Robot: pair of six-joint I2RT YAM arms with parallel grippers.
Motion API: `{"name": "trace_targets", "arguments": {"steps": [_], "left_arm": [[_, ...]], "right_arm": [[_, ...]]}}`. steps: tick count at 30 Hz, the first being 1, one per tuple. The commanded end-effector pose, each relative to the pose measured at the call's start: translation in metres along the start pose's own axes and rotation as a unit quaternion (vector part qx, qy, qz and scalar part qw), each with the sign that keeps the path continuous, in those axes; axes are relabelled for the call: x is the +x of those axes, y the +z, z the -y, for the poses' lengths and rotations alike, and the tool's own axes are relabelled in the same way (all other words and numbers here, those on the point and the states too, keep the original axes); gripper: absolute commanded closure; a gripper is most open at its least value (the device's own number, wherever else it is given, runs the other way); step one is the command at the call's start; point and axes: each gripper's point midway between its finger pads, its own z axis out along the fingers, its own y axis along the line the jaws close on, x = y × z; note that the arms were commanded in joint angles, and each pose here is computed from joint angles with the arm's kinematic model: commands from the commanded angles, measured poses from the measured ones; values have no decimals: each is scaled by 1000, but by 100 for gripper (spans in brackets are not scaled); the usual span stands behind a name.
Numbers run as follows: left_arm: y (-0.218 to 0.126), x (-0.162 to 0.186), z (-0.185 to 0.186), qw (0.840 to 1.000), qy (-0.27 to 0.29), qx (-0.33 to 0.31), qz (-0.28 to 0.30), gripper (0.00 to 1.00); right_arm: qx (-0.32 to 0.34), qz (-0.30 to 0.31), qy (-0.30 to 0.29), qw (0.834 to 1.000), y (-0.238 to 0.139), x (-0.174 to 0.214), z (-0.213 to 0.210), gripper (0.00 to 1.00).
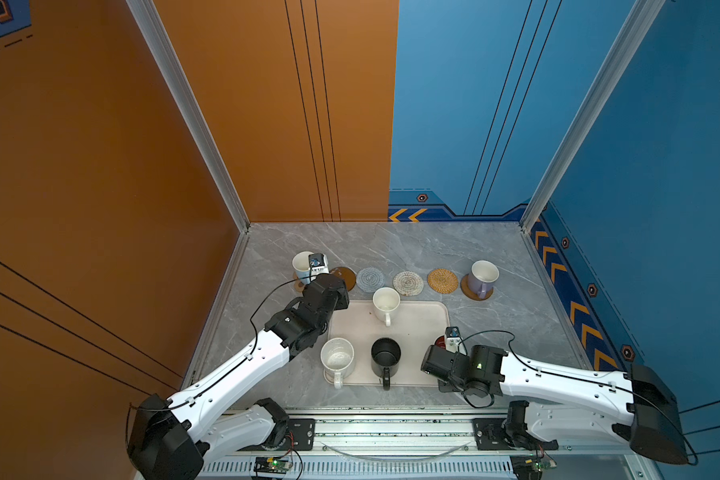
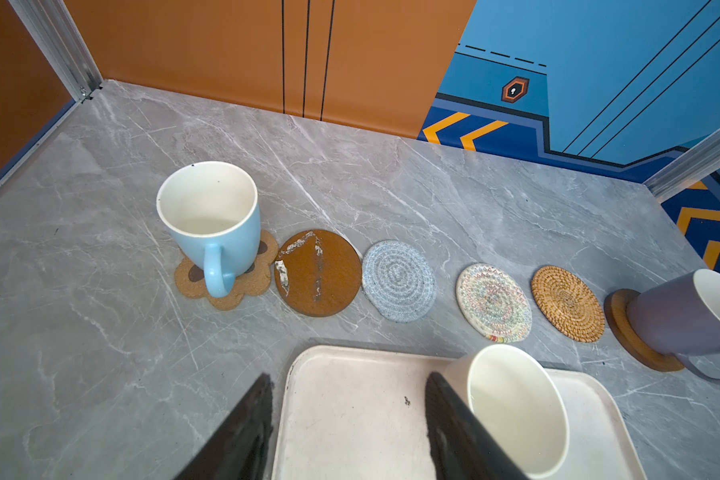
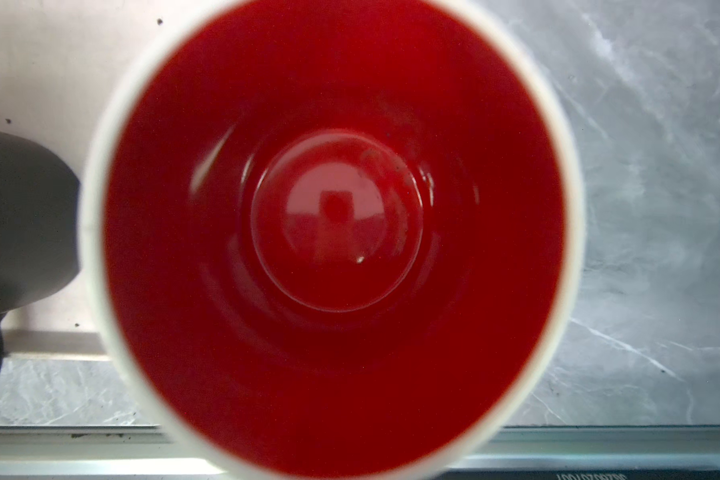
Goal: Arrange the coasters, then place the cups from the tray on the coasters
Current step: 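Lift the red-lined mug off the tray toward the rattan coaster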
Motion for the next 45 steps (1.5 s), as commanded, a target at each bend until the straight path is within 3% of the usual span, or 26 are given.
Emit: {"name": "trace_targets", "arguments": {"steps": [1, 13, 24, 45], "left_arm": [[-2, 0, -6, 1000, -8, -3, 6, 41], [-4, 0, -7, 1000, -14, 4, 8, 40], [-5, -1, -5, 1000, -18, 12, 10, 40], [-6, -3, -6, 1000, -18, 12, 10, 40]], "right_arm": [[22, 29, -20, 999, -10, -17, 6, 100], [42, 85, -38, 995, -27, -81, 8, 100], [20, 113, -28, 993, -22, -151, -2, 100], [22, 101, 11, 995, 38, -252, 21, 100]]}}
